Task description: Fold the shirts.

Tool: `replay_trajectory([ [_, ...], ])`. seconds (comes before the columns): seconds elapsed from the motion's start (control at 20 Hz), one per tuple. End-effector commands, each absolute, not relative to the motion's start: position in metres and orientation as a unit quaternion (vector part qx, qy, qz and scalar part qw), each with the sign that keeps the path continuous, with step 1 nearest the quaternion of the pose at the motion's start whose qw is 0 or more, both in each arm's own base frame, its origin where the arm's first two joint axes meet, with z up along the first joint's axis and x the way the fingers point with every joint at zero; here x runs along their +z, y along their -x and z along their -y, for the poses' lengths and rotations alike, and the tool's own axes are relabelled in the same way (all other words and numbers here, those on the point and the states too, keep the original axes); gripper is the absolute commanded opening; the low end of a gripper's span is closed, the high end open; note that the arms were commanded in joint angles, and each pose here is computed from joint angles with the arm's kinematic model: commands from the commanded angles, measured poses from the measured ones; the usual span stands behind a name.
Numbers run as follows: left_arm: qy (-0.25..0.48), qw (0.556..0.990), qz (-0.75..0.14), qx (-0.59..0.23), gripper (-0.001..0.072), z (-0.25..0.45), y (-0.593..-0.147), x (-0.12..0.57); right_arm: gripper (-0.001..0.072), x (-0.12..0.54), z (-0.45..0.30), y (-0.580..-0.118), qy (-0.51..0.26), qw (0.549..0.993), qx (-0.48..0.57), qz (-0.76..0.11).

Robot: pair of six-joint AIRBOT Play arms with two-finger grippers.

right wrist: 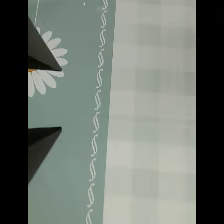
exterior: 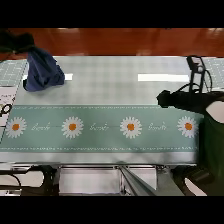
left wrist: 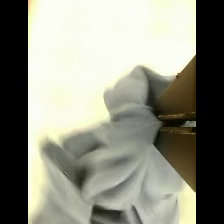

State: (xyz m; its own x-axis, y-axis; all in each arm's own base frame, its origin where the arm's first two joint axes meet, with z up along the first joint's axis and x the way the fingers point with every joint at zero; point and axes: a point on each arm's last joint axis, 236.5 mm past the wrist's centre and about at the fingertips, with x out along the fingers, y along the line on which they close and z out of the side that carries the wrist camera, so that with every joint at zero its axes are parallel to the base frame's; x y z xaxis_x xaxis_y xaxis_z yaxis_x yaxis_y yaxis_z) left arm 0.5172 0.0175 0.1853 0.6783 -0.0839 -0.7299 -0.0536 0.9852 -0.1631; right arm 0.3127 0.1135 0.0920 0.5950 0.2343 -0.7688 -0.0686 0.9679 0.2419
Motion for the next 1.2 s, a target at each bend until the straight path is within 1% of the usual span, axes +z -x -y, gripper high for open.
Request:
replay_trajectory([
  [0.0,0.052,0.964,-0.256,-0.053,0.0017,0.018,-0.489,0.317,0.0408,0.130,-0.108,-0.292,-0.100,0.905,0.100,-0.402],
  [0.15,0.036,0.984,-0.153,-0.086,0.0018,0.047,-0.450,0.403,0.0408,0.138,-0.108,-0.277,-0.108,0.902,0.107,-0.403],
  [0.25,0.006,0.989,-0.093,-0.119,0.0018,0.072,-0.420,0.446,0.0408,0.143,-0.118,-0.267,-0.115,0.898,0.134,-0.404],
  [0.45,0.011,0.982,0.019,-0.189,0.0017,0.122,-0.362,0.516,0.0408,0.156,-0.122,-0.258,-0.122,0.902,0.151,-0.386],
  [0.55,0.016,0.970,0.039,-0.241,0.0017,0.157,-0.339,0.528,0.0408,0.161,-0.121,-0.256,-0.127,0.904,0.151,-0.380],
  [0.65,0.018,0.954,0.027,-0.297,0.0017,0.196,-0.321,0.522,0.0408,0.162,-0.120,-0.254,-0.127,0.904,0.151,-0.380],
  [0.8,0.080,0.933,-0.046,-0.347,0.0017,0.241,-0.314,0.484,0.0408,0.160,-0.120,-0.252,-0.128,0.902,0.150,-0.385],
  [0.95,0.104,0.913,-0.156,-0.361,0.0018,0.274,-0.318,0.402,0.0407,0.160,-0.118,-0.253,-0.127,0.903,0.146,-0.384],
  [1.05,0.108,0.896,-0.234,-0.362,0.0017,0.281,-0.312,0.333,0.0407,0.159,-0.115,-0.254,-0.126,0.904,0.139,-0.384],
  [1.1,0.096,0.893,-0.266,-0.350,0.0017,0.274,-0.308,0.297,0.0407,0.158,-0.113,-0.254,-0.125,0.904,0.134,-0.386],
  [1.15,0.068,0.898,-0.286,-0.327,0.0017,0.258,-0.308,0.264,0.0407,0.156,-0.111,-0.254,-0.122,0.905,0.129,-0.387],
])
